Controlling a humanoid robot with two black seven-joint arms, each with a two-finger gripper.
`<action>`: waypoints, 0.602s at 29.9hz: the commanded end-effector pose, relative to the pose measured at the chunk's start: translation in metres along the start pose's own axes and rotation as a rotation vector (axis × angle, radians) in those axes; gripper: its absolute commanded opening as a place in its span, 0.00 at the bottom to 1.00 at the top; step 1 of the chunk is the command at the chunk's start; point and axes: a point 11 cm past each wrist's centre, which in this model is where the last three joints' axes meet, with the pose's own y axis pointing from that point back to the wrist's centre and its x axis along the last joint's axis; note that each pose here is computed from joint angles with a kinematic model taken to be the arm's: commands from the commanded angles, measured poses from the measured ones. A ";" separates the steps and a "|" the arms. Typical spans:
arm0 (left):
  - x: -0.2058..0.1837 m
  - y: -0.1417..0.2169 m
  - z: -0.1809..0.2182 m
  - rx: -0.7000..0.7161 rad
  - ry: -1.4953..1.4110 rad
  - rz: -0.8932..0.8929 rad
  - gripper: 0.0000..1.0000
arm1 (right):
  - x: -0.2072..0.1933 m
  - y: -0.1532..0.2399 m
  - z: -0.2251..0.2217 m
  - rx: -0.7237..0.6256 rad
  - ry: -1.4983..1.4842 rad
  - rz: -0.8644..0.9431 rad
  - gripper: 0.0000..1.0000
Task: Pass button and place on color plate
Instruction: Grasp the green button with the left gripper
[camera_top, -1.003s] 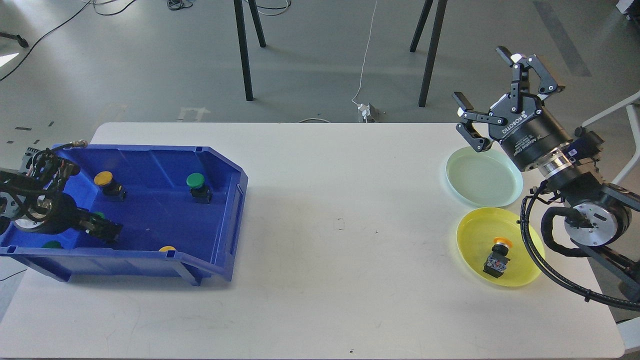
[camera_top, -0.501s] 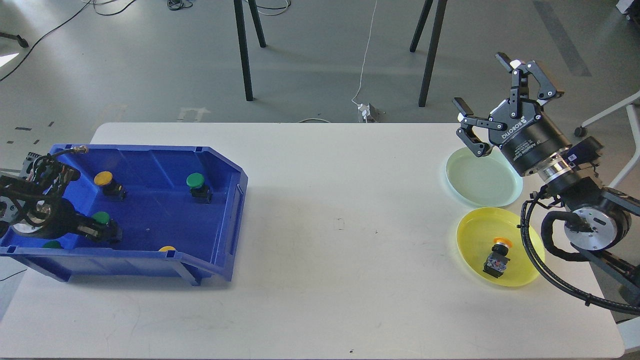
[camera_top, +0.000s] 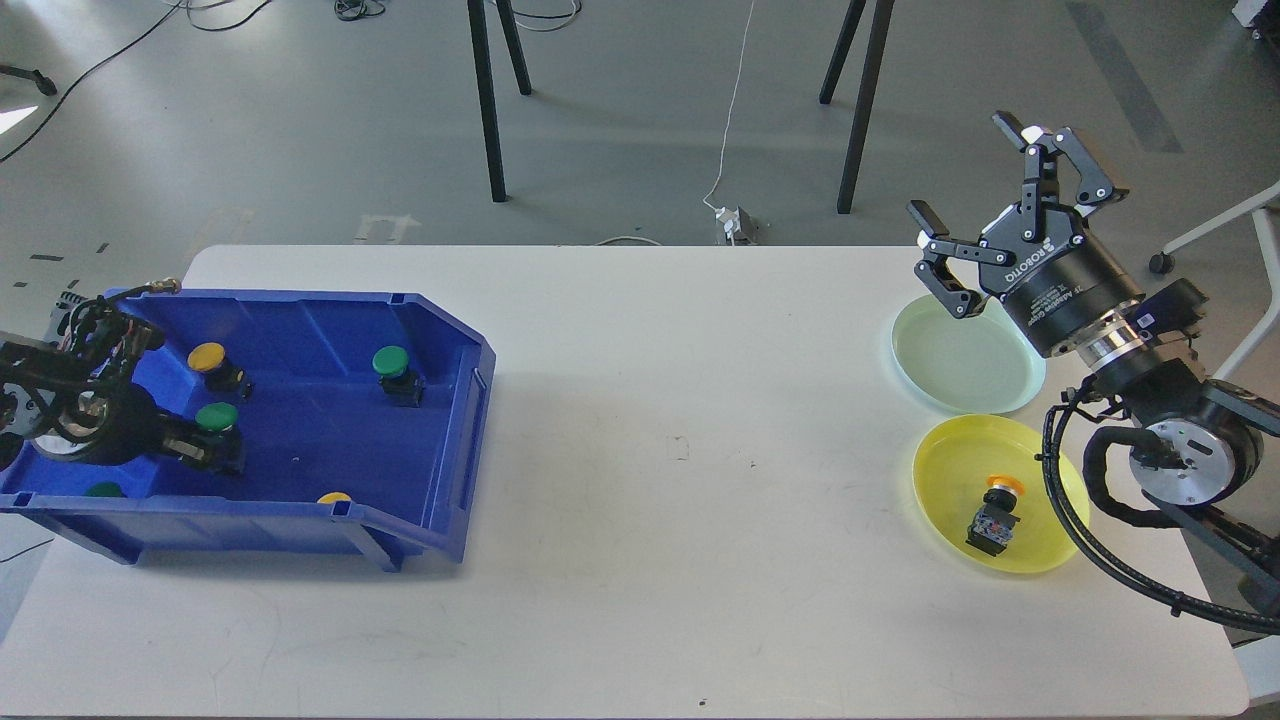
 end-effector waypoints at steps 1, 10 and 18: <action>0.008 0.016 0.004 -0.021 -0.029 0.026 0.13 | 0.001 0.000 0.000 0.000 0.001 0.002 0.96; 0.009 0.026 0.000 -0.018 -0.032 0.043 0.13 | 0.001 0.000 0.000 0.000 0.000 0.002 0.96; 0.013 0.056 -0.002 -0.028 -0.050 0.087 0.12 | 0.003 0.001 0.001 -0.003 0.002 0.008 0.96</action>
